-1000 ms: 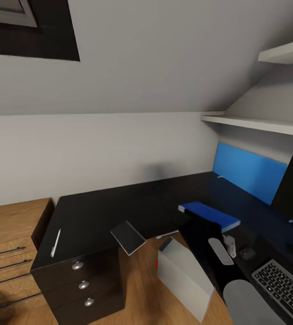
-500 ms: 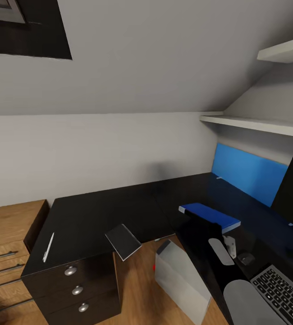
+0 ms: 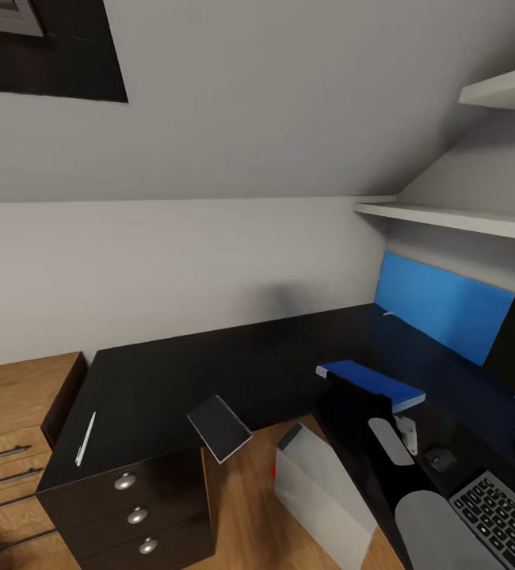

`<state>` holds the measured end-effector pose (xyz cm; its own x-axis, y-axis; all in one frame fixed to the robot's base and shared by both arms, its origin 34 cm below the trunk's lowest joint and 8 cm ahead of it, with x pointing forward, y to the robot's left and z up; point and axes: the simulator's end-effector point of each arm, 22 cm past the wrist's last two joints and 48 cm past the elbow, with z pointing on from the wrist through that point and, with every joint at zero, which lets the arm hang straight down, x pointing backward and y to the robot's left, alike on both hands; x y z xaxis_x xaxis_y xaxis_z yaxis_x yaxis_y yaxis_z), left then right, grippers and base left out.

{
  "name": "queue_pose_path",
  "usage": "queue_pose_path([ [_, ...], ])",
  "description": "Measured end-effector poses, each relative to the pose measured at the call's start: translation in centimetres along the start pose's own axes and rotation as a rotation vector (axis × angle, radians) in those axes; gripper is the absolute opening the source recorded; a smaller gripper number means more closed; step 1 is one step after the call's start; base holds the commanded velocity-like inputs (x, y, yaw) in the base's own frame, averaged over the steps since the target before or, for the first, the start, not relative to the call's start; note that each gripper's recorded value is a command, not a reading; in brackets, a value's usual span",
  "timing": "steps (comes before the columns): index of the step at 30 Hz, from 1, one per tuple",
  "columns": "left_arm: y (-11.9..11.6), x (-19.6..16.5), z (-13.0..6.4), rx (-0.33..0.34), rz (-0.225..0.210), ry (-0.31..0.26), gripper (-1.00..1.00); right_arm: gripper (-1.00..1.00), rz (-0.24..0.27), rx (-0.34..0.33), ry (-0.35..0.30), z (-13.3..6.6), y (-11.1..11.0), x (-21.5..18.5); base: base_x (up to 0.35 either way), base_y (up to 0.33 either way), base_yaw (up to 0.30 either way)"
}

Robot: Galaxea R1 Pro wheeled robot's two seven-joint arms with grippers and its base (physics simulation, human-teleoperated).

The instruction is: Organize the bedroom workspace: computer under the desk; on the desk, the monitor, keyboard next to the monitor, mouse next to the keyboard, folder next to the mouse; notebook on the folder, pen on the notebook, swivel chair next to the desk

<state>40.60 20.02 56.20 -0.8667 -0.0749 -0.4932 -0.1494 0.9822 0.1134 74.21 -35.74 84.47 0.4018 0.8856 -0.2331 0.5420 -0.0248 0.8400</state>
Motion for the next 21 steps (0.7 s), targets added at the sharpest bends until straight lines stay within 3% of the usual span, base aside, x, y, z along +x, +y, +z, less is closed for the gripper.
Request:
queue_pose_path([
  [14,0.0,0.0,0.0,0.000,0.001,0.000,1.00,-1.00,-0.004,0.039,-0.002,0.1,-0.8,-0.3,0.000,0.000,0.000],
  [15,0.0,0.0,0.0,0.000,0.001,0.000,1.00,1.00,-0.005,0.039,-0.002,0.1,-0.8,-0.3,0.000,0.000,0.000],
  [21,0.0,0.0,0.0,0.000,0.001,0.000,1.00,1.00,-0.009,0.053,-0.001,0.1,-1.1,-0.2,0.000,0.000,0.000],
])
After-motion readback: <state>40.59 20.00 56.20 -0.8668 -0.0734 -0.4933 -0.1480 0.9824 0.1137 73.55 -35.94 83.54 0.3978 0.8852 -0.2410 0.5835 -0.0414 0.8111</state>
